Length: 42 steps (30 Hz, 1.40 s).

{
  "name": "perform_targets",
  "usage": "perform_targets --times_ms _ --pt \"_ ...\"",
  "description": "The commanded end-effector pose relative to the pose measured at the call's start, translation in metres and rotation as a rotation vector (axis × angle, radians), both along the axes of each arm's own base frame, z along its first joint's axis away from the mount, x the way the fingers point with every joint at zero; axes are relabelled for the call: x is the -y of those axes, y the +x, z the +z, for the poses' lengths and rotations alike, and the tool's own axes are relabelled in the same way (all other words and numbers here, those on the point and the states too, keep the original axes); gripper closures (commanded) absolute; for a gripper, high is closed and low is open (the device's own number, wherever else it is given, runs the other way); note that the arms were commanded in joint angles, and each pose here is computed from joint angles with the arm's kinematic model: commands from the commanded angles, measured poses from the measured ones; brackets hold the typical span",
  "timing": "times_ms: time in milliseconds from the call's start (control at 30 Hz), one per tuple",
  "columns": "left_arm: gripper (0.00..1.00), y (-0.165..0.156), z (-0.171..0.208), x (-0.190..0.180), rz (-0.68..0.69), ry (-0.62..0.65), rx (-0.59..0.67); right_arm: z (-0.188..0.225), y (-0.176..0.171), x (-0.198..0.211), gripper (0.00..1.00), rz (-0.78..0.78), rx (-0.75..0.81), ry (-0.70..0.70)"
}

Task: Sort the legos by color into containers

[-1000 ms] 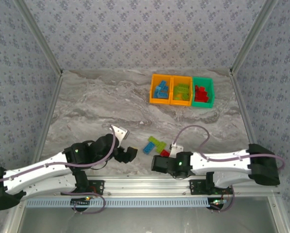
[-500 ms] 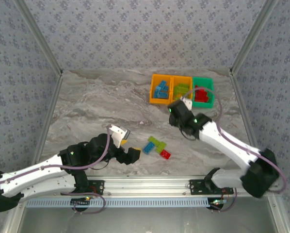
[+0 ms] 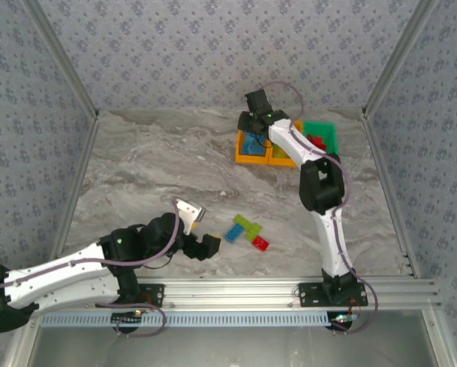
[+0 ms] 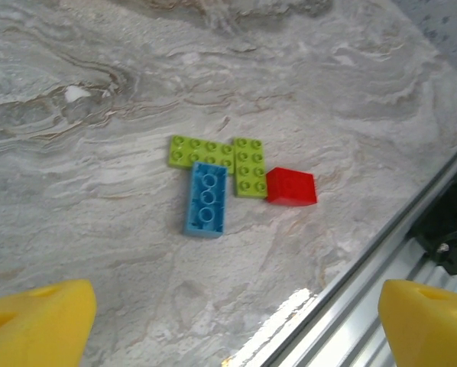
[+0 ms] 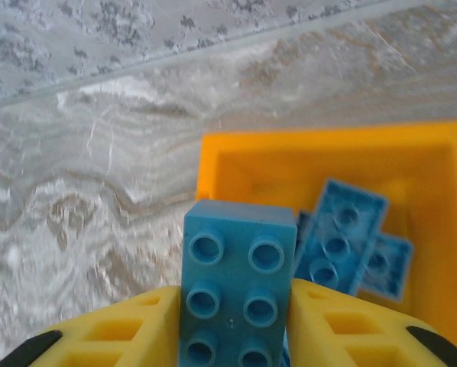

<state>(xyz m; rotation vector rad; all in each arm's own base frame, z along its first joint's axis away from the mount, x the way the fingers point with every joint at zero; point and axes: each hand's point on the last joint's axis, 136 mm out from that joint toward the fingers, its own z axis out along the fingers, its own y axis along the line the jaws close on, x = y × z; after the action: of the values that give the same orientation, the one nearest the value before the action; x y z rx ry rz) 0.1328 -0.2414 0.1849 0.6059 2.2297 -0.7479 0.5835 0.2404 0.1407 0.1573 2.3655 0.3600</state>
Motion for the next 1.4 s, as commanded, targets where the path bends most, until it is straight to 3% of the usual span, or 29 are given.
perform_targets --times_ms 0,133,333,500,567,700,867,1000,1133,1367 --pt "0.05 0.006 0.012 -0.005 0.031 0.015 0.039 -0.013 0.010 0.005 0.54 -0.002 -0.059 0.006" --pt "0.04 0.008 0.014 -0.003 0.037 0.008 0.049 -0.013 0.016 0.006 0.38 0.004 -0.078 0.038" --pt "0.04 0.012 0.012 -0.003 0.053 0.028 0.055 0.032 -0.017 0.017 0.36 0.026 -0.078 0.009" --pt "0.04 0.016 0.010 -0.005 0.089 0.022 0.050 0.076 -0.094 0.038 0.34 0.037 -0.037 -0.004" --pt "0.04 0.018 0.007 -0.010 0.121 0.030 0.044 0.097 -0.138 0.053 0.31 0.045 0.002 0.004" --pt "0.04 0.017 0.004 -0.016 0.135 0.047 0.033 0.099 -0.234 0.070 0.28 0.133 0.029 -0.014" --pt "0.04 0.014 0.001 -0.018 0.111 0.058 0.034 0.056 -0.340 0.090 0.26 0.235 -0.021 -0.075" --pt "0.04 0.009 -0.006 -0.013 0.069 0.069 0.018 0.015 -0.396 0.084 0.26 0.315 -0.111 -0.030" --pt "0.04 0.006 -0.014 -0.009 0.063 0.068 -0.013 -0.021 -0.421 0.064 0.22 0.407 -0.188 -0.036" --pt "0.04 0.002 -0.023 -0.009 0.079 0.088 -0.074 -0.072 -0.418 0.038 0.19 0.501 -0.261 -0.206"
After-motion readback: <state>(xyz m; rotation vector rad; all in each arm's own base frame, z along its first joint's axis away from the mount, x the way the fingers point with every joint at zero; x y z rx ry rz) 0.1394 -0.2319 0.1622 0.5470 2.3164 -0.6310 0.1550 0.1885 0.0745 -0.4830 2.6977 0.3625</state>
